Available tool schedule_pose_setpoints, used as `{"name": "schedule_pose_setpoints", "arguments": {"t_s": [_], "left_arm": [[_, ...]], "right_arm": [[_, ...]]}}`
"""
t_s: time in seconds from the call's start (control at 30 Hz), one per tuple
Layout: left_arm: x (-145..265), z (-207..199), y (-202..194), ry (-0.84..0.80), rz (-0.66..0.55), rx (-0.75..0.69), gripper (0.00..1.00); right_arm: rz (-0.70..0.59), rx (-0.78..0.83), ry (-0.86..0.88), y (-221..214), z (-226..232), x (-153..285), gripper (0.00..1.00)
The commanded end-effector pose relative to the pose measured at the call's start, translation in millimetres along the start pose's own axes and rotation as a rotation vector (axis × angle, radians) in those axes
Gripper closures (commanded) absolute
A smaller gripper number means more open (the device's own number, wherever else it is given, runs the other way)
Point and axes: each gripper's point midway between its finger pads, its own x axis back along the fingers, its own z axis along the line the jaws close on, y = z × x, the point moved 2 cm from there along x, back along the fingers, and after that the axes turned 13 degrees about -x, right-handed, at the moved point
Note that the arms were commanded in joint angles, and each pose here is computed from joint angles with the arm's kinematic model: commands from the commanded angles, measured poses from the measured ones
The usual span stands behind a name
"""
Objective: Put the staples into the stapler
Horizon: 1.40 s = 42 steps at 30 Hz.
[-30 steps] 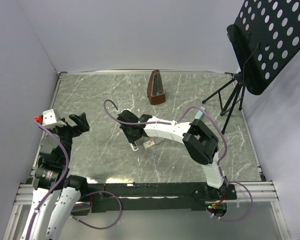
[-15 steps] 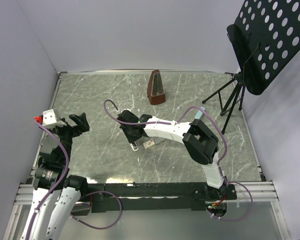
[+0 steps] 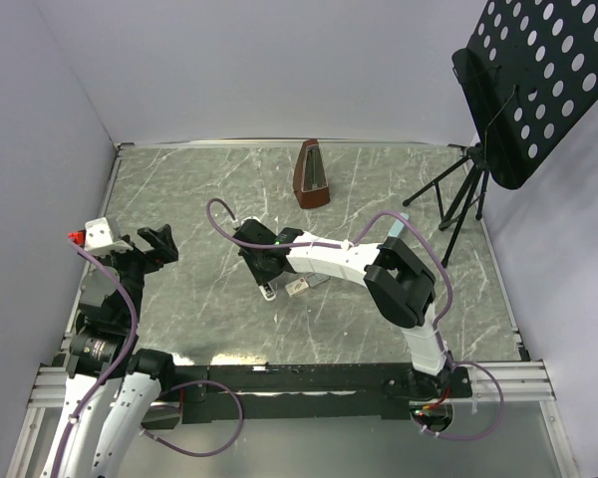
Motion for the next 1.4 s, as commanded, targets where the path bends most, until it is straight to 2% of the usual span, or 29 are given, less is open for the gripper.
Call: {"name": "schedule_pose_setpoints", "arguments": {"t_s": [0.0,0.5,0.93,1.37], "left_arm": [[-2.8,-2.6,5.7,-0.013,-0.026,0.006,0.01],[-3.0,-2.9,5.3,-0.014,-0.024,0.004,0.01],[-3.6,-3.5,5.0,-0.017,-0.022,0.003,0.01],[-4.3,-4.2,5.1,-0.02,-0.021,0.003,0.01]], "right_arm": [[-0.011,-0.012,-0.02,2.4,-3.7,-1.7,0.71],[-0.034,-0.017,-0.036,5.4,-7.1,1.6,0.72],[-0.038,-0.004,-0.03,6.7,-5.5,1.7,0.85],[-0.046,0.065,-0.075,3.6,-5.8,-0.4,0.86]]}}
